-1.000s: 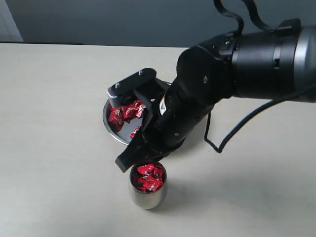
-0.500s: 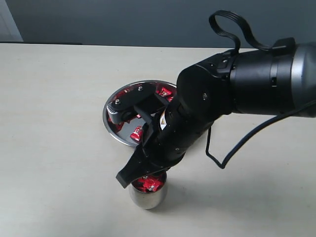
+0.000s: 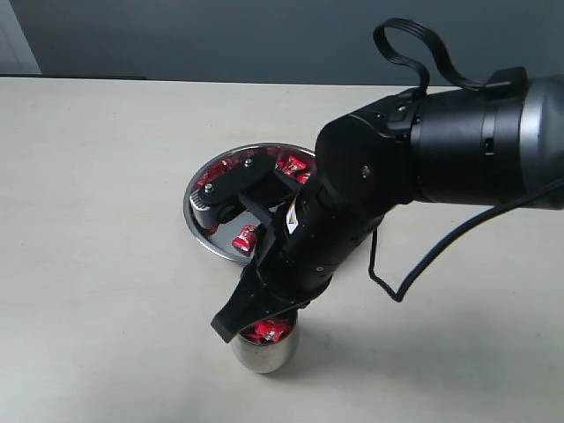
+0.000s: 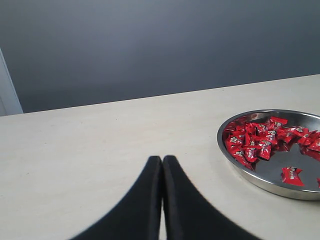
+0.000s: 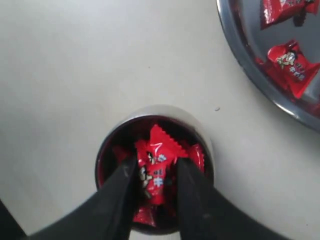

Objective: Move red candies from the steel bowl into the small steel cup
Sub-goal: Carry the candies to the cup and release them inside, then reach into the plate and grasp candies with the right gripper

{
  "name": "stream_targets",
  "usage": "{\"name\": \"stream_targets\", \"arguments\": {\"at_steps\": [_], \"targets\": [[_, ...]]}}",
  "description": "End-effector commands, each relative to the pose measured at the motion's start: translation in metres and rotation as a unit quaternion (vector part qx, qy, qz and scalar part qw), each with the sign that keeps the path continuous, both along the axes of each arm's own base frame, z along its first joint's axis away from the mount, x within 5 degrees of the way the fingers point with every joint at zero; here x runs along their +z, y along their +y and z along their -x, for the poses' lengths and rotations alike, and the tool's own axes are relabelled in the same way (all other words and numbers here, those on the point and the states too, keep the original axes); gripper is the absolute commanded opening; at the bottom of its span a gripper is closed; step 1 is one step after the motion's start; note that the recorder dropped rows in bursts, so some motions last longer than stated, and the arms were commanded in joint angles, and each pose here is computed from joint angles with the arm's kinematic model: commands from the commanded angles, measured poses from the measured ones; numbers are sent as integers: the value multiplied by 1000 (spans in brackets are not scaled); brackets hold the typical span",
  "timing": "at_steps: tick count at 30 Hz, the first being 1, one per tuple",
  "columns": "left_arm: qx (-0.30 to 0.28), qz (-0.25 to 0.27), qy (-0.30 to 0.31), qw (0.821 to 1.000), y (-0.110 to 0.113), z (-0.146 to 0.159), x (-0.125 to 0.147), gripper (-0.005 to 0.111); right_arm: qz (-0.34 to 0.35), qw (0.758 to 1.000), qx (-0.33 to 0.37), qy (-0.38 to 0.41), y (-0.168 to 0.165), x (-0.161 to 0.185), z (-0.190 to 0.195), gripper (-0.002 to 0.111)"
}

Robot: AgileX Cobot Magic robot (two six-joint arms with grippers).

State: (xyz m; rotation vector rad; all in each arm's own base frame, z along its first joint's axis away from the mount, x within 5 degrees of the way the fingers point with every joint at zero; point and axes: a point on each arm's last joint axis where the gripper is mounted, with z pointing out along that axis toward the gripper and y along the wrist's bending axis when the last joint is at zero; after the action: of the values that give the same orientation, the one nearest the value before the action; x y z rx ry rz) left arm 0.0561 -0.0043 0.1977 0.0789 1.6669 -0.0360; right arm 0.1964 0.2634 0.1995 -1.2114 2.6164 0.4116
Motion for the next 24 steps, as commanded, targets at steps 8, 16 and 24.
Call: {"name": "stream_targets", "arguments": {"at_steps": [8,16,24], "targets": [[0,1,-1,1000,0,0,-1,2,-8,1000,15,13,0,3,5,39],[0,1,-1,1000,0,0,-1,2,-32,999,12,-29,0,12,-2,39],[0,1,-3,1000,0,0,-1,2,-102,986,-48,-127,6,30,-29,39]]}}
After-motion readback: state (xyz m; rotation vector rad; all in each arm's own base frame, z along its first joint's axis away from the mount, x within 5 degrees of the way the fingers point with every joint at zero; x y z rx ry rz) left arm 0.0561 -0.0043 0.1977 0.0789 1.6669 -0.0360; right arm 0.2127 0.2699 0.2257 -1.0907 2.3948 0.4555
